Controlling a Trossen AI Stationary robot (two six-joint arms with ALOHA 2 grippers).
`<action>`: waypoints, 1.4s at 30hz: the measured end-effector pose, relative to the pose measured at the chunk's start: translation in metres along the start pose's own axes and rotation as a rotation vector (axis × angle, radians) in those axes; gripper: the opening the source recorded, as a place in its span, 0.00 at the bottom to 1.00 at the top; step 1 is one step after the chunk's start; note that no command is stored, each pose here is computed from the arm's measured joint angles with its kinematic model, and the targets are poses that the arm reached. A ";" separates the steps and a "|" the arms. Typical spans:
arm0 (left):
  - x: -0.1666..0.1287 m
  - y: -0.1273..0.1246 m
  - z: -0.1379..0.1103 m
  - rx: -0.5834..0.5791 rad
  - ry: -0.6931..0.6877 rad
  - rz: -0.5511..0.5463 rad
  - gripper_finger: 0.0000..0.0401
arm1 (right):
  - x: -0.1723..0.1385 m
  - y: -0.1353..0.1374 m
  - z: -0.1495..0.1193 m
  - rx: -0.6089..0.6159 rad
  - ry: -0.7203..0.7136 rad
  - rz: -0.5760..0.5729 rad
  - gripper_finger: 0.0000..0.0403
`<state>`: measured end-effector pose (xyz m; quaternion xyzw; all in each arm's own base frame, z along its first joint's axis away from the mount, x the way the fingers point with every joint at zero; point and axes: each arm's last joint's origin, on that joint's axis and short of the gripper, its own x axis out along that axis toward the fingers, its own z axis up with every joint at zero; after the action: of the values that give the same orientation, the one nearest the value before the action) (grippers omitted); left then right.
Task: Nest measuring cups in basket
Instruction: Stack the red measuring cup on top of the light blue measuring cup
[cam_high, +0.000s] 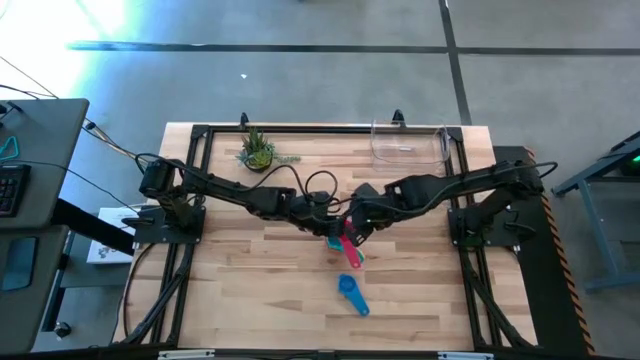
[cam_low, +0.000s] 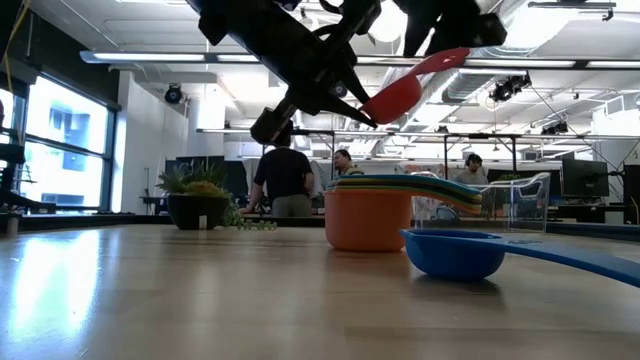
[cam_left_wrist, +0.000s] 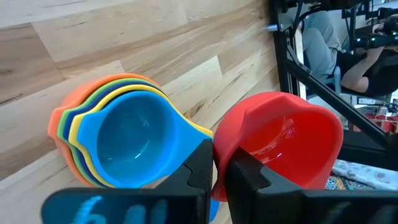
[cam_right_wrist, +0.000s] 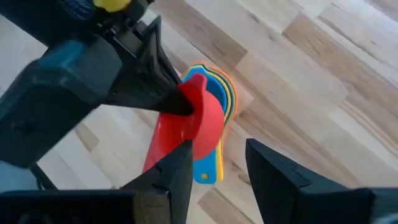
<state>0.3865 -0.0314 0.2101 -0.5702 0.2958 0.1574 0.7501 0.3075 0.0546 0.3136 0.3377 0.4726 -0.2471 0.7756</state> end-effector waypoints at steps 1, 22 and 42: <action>0.000 0.000 0.001 0.006 -0.001 -0.001 0.05 | 0.003 0.000 0.002 -0.010 0.009 0.003 0.35; 0.000 0.000 0.005 0.069 -0.024 -0.005 0.05 | 0.033 -0.001 0.014 -0.065 0.088 -0.018 0.33; 0.001 0.002 -0.002 0.223 -0.050 0.044 0.04 | 0.042 0.000 0.014 -0.070 0.148 -0.011 0.07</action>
<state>0.3851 -0.0327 0.2075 -0.4723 0.3051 0.1541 0.8124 0.3341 0.0413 0.2803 0.3251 0.5390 -0.2089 0.7485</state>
